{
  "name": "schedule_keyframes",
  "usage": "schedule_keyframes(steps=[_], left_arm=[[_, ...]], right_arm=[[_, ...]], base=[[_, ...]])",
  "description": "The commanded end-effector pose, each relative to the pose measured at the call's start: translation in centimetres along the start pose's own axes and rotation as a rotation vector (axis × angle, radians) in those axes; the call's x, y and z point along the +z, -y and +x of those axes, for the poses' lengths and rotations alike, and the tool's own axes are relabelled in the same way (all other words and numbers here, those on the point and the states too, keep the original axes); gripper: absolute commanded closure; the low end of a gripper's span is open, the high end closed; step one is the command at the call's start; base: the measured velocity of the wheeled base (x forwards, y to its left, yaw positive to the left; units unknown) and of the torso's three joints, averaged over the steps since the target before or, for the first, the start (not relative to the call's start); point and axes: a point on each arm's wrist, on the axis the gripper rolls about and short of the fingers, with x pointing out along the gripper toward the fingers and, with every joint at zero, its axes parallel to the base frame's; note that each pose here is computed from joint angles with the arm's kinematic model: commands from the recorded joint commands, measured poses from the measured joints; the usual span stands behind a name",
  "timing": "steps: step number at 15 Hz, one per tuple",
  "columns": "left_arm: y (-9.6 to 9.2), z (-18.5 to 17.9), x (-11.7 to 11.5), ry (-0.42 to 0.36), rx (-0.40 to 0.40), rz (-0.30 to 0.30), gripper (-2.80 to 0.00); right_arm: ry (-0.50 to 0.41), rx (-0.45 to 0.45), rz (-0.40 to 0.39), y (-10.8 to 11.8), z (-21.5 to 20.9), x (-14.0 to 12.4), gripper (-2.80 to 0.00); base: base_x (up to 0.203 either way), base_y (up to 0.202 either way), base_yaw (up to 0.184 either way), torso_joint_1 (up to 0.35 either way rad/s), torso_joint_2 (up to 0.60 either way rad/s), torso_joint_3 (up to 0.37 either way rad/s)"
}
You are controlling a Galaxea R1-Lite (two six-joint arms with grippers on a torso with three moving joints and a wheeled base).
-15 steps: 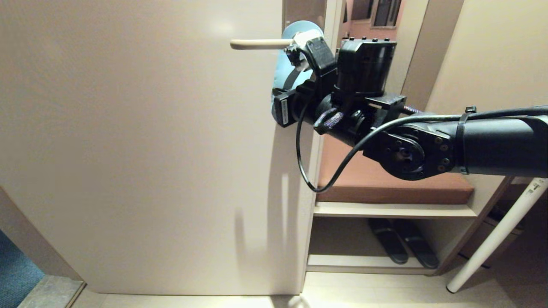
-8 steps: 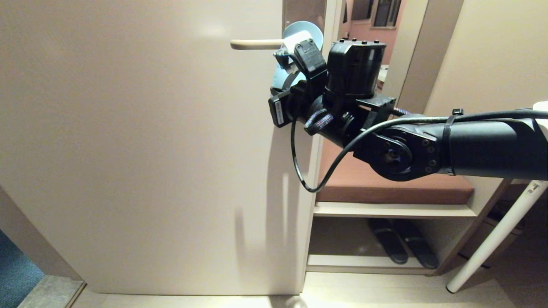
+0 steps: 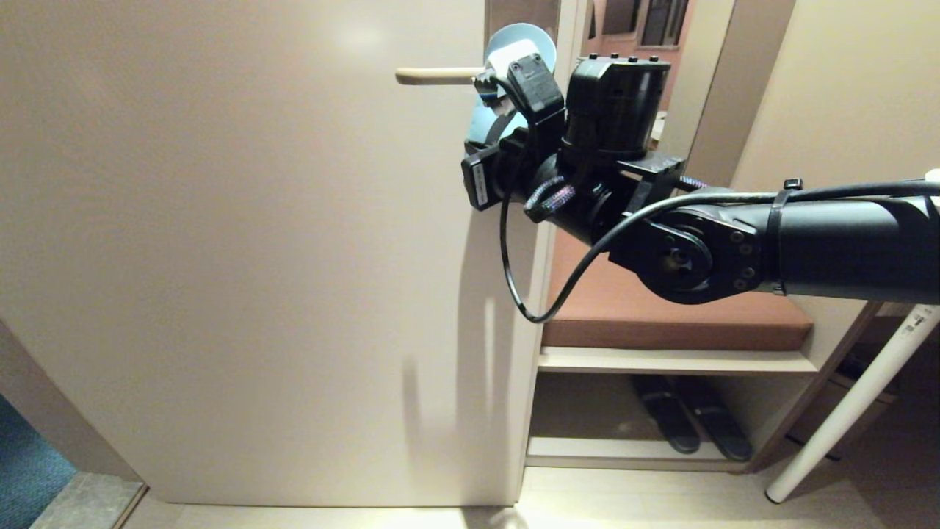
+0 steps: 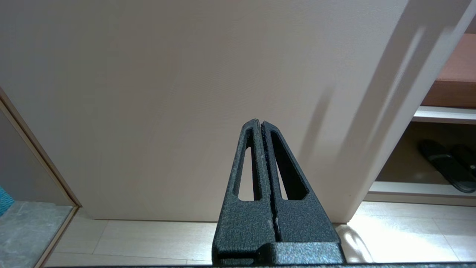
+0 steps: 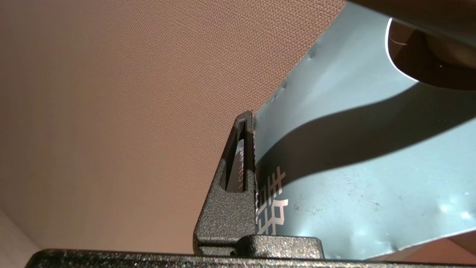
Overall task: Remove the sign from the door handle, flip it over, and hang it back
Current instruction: Take down the sign
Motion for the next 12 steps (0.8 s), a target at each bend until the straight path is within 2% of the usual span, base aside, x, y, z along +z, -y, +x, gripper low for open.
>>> schedule_keyframes(steps=[1, 9, 12], left_arm=[[0.00, 0.00, -0.01, -0.001, 0.001, -0.001, 0.00], [0.00, 0.00, 0.01, 0.001, 0.000, -0.001, 0.00], [0.00, 0.00, 0.01, 0.001, 0.000, -0.001, 0.00]], right_arm=[[0.008, -0.003, -0.011, 0.11, -0.22, 0.32, 0.00], [-0.012, -0.001, -0.125, 0.10, -0.62, -0.03, 0.00], [-0.034, -0.051, -0.169, 0.14, -0.52, -0.24, 0.00]], base=[[0.000, 0.000, 0.000, 0.000, 0.00, 0.000], [0.000, 0.000, 0.000, 0.000, 0.00, 0.000], [0.000, 0.000, 0.000, 0.000, 0.00, 0.000]])
